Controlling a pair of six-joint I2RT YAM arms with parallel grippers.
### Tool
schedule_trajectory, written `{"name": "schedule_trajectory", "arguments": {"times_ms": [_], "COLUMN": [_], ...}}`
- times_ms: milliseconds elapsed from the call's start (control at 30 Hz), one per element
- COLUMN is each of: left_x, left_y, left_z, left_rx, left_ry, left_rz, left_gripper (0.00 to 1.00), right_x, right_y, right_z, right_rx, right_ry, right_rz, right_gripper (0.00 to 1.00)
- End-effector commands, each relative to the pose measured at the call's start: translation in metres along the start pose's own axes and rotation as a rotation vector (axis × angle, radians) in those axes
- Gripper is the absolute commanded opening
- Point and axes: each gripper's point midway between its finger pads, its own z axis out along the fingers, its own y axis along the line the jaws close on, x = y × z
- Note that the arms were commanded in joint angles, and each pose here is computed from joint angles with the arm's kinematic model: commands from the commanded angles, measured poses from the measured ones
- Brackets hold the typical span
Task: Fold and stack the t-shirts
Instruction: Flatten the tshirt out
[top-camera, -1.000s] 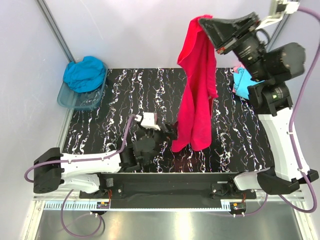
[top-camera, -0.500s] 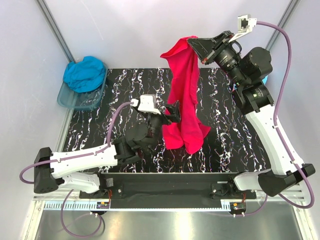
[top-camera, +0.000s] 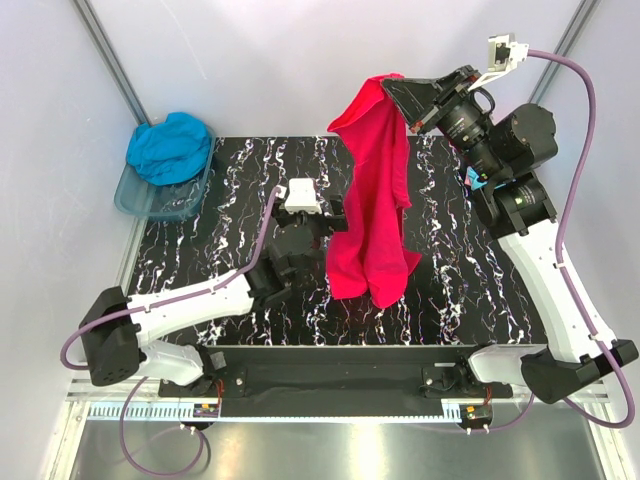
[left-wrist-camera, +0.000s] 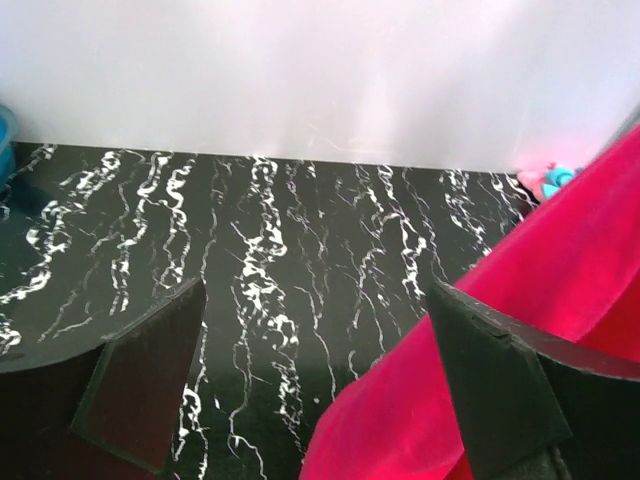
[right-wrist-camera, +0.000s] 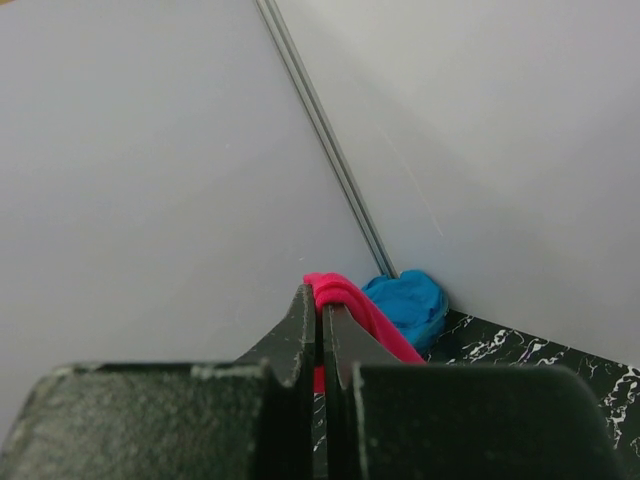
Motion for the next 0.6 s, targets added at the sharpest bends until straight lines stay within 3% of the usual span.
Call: {"name": "schedule_trajectory", "arguments": {"times_ms": [0,300,567], "left_x": [-0.012,-0.045,-0.049], "left_y": [-0.009,-0.004,-0.041], "left_z": [-0.002,-0.023,-0.036], "left_rx": [0.047,0.123,0.294], "left_ry": [-0.018,-0.046,-0.002], "left_rz": [-0.07,-0.165,-0.24], "left_gripper": [0.99,0.98,0.98], "right_x": [-0.026,-0.014,-0.005], "right_y": [0.02,0.01,0.003], "right_z": [-0.003,0.004,0.01], "right_rx": [-0.051,-0.041,-0.033], "right_ry": [-0.082,-0.061,-0.045], "right_rz": [-0.048,-0.033,-0.018], "right_gripper": [0.0,0.0,0.0]}}
